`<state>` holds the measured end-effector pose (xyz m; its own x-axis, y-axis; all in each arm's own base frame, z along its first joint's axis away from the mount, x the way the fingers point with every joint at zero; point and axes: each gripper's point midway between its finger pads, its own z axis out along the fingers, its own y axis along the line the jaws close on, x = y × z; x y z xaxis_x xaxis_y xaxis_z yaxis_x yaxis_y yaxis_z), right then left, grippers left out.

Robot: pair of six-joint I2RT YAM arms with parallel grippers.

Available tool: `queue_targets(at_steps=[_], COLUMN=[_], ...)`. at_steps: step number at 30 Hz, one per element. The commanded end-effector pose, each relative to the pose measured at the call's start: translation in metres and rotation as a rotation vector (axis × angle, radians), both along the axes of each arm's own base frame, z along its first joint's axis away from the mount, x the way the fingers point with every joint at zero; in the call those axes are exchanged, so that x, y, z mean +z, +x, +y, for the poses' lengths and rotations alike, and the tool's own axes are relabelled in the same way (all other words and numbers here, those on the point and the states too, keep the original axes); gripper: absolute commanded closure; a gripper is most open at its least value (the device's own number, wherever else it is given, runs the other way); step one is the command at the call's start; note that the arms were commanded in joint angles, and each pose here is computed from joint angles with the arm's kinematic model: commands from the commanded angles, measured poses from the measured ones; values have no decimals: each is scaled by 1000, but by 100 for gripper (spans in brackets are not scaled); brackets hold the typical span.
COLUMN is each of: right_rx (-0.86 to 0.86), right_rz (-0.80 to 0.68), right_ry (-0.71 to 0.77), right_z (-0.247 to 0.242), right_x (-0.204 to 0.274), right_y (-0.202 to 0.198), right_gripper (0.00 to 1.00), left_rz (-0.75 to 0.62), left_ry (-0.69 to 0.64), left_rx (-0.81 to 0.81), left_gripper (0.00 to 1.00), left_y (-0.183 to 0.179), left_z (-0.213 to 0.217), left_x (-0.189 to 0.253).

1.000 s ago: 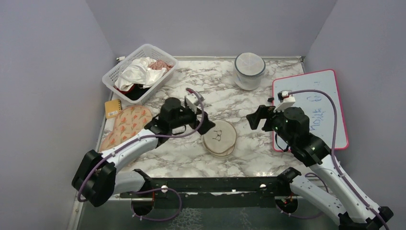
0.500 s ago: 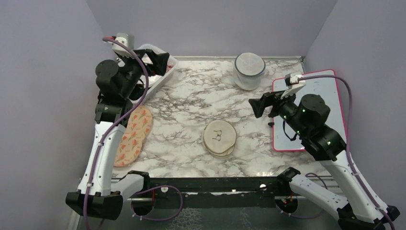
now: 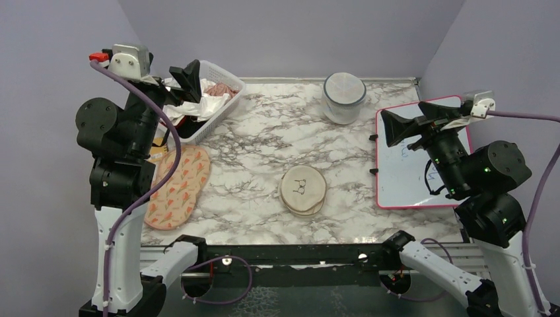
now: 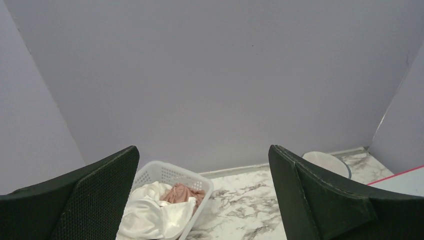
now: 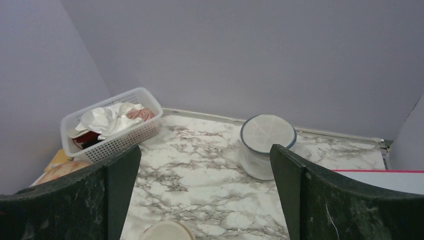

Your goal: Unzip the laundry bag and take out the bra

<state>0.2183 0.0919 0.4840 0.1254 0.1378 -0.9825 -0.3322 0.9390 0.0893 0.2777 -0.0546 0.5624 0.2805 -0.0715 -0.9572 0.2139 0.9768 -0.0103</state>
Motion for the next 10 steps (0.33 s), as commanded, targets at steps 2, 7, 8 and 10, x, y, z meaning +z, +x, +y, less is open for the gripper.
queue_targets(at_steps=[2, 7, 8, 10], right_rx=[-77, -69, -74, -84], right_rz=[1, 16, 1, -4], right_ry=[-12, -23, -18, -5], right_z=[-14, -12, -13, -16], right_x=[0, -6, -6, -6], right_y=[3, 5, 5, 3], right_gripper=[0, 0, 0, 0], left_rz=[4, 4, 5, 10], left_ry=[71, 78, 78, 80], left_rx=[52, 32, 30, 33], left_gripper=[1, 1, 1, 1], left_y=[-7, -6, -6, -4], left_z=[7, 3, 3, 3], left_x=[-8, -11, -11, -13])
